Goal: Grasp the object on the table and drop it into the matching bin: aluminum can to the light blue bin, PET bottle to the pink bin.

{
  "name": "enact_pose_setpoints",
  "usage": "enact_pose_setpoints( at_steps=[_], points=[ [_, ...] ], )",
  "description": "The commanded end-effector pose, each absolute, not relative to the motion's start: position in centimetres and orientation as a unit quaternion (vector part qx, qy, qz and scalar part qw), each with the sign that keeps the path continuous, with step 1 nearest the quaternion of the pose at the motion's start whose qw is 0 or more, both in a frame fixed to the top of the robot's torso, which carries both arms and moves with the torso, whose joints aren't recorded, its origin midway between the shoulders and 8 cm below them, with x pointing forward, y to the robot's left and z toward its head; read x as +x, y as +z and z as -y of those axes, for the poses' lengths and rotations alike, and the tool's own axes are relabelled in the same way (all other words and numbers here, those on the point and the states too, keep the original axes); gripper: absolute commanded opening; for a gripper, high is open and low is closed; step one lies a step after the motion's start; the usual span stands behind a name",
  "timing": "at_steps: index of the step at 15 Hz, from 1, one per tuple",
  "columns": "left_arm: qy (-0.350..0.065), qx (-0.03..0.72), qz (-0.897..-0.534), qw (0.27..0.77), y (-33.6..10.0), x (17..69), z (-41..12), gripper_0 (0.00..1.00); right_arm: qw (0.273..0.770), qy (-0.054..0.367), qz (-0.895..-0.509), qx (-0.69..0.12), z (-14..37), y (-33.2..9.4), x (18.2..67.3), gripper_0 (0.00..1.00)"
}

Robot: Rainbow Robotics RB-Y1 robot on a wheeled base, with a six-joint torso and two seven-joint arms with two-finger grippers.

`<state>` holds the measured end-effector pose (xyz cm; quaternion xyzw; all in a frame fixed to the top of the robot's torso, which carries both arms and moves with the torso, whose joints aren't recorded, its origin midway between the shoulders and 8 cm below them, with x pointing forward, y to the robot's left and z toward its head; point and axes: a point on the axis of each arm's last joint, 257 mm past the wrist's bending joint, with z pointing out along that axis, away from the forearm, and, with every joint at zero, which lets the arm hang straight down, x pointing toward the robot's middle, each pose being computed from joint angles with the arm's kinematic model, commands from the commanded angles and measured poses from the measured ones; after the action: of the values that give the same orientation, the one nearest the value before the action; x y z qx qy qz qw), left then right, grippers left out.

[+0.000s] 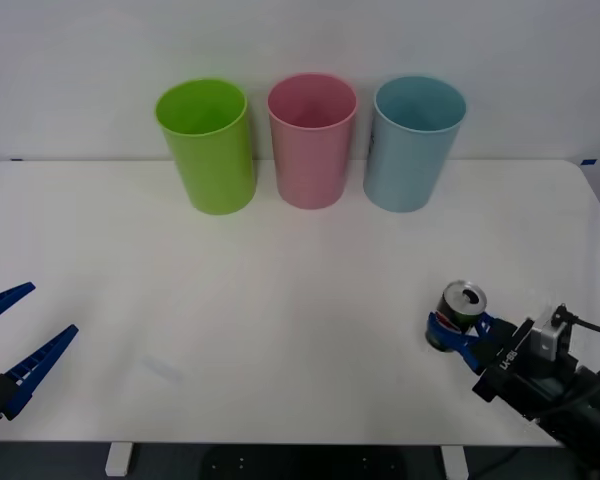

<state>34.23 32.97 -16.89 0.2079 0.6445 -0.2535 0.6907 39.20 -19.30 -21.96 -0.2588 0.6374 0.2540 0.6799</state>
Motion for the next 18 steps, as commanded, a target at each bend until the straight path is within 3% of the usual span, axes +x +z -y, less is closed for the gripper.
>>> enact_pose_setpoints(
  at_steps=[1,10,13,16,18],
  points=[
    [-0.253,0.208,-0.645,0.691,-16.9,34.2,-33.0,1.0,0.693,0.262,-0.629,-0.236,19.2,-18.7,40.1,0.0],
    [-0.253,0.208,-0.645,0.691,-16.9,34.2,-33.0,1.0,0.721,0.31,-0.589,-0.193,19.1,-6.9,42.8,0.0],
    [-0.253,0.208,-0.645,0.691,-16.9,34.2,-33.0,1.0,0.738,0.298,-0.576,-0.188,19.6,-3.3,45.2,0.0],
    [-0.253,0.208,-0.645,0.691,-16.9,34.2,-33.0,1.0,0.763,0.248,-0.566,-0.188,20.7,-0.7,47.6,0.0],
    [-0.253,0.208,-0.645,0.691,-16.9,34.2,-33.0,1.0,0.769,0.239,-0.561,-0.19,21.1,0.2,49.2,0.0]
  ],
)
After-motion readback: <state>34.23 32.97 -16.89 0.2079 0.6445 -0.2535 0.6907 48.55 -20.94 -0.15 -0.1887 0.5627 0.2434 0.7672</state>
